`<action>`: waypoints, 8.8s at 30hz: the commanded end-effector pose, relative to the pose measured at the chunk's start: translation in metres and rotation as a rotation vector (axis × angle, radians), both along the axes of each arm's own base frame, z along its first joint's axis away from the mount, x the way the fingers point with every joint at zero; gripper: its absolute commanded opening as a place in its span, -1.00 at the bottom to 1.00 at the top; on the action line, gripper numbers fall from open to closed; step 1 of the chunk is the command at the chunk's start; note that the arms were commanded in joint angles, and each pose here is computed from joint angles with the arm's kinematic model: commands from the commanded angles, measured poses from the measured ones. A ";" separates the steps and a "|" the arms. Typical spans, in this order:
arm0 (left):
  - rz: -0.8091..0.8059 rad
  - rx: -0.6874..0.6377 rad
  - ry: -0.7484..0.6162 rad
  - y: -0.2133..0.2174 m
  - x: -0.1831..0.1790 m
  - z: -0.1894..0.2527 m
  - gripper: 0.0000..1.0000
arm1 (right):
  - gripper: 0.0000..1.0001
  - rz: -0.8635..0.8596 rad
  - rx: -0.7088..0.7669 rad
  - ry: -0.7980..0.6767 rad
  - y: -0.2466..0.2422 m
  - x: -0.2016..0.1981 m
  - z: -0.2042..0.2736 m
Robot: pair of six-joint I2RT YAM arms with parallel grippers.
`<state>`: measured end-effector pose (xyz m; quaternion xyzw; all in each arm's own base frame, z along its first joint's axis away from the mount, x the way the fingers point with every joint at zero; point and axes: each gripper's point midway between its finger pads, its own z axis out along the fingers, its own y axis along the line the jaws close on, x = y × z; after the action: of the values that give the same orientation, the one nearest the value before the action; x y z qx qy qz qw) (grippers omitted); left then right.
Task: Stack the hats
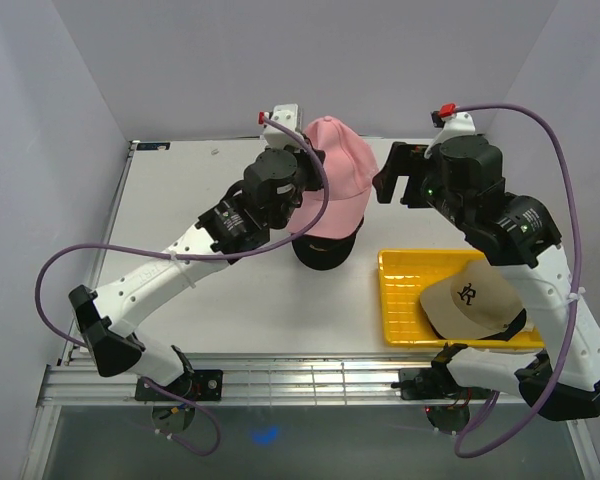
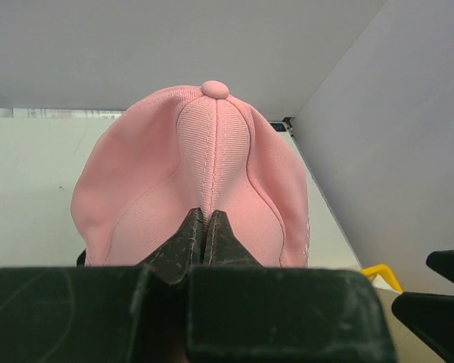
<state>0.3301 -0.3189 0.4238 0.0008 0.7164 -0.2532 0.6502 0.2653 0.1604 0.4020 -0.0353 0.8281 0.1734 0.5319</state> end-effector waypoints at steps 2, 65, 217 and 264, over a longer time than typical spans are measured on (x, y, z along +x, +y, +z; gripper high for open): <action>0.009 -0.046 0.019 0.007 -0.010 -0.003 -1.00 | 0.84 0.031 0.045 -0.049 0.009 0.002 0.016; 0.105 0.080 0.201 0.002 -0.038 -0.156 -0.79 | 0.85 0.144 0.002 0.163 0.067 0.059 -0.066; 0.095 0.118 0.347 -0.003 -0.048 -0.204 -0.57 | 0.16 0.225 0.241 0.328 0.053 0.148 -0.135; 0.091 0.172 0.393 -0.008 -0.048 -0.215 -0.59 | -0.81 0.273 0.284 0.356 0.068 0.161 -0.143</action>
<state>0.2811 -0.3245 0.1991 -0.0296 0.8482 -0.1530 0.5062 0.4152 0.2275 0.2464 -0.0349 0.8724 0.3588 0.3300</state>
